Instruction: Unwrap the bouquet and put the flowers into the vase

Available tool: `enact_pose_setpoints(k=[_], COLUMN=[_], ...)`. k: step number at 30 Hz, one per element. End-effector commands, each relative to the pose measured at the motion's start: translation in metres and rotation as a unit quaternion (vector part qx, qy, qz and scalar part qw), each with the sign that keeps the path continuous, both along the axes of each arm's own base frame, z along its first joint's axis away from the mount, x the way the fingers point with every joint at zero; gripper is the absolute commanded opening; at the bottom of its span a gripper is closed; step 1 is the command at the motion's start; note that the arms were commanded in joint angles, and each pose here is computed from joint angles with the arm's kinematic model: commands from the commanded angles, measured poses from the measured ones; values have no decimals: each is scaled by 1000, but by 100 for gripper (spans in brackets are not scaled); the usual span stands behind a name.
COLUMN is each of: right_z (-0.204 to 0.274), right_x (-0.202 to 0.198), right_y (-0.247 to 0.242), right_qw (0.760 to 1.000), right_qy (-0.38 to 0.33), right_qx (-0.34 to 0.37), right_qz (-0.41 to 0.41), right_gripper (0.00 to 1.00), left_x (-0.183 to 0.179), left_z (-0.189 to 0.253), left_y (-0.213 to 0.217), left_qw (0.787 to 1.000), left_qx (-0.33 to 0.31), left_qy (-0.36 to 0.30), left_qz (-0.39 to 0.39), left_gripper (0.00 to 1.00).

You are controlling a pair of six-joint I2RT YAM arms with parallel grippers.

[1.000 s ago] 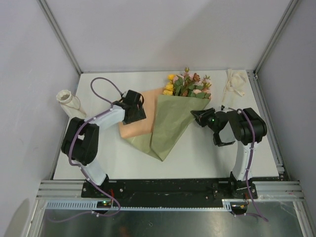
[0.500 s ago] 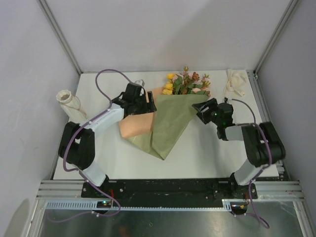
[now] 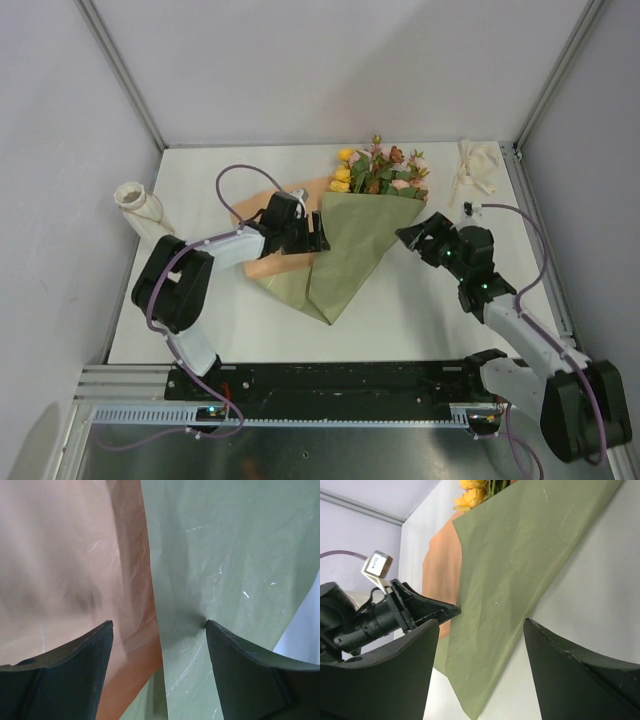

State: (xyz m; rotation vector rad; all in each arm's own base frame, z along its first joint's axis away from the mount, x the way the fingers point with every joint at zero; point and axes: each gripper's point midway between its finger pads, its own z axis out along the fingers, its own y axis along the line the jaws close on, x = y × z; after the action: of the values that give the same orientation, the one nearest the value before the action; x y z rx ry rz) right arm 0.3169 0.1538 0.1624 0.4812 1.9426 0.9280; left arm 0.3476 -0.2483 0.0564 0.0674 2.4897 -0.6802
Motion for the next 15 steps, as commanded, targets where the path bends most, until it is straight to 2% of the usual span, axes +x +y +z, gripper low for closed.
enact_pose_setpoints(k=[1,6,9,15], right_z=[4,17,20,31], right_x=[-18,-25,-26,-29], right_y=[-15,-18,-18,-19], right_qw=[999,998,998,997], right_qy=[-16,-38,-43,-61], right_qx=[-45,-48,-47,-42], right_qz=[-10,-8,-9,-8], right_gripper=[75,75,74,75], left_x=[4,-1,-7,-25], left_z=[6,15,23,31], left_y=[-23,-38,-47,-65], left_qw=[998,996,993,989], left_qx=[-43,-68,-77,-93], left_qy=[-26,-37,-47,-46], left_qz=[-25,-52,-70,-108], left_gripper=[78,70,62,54])
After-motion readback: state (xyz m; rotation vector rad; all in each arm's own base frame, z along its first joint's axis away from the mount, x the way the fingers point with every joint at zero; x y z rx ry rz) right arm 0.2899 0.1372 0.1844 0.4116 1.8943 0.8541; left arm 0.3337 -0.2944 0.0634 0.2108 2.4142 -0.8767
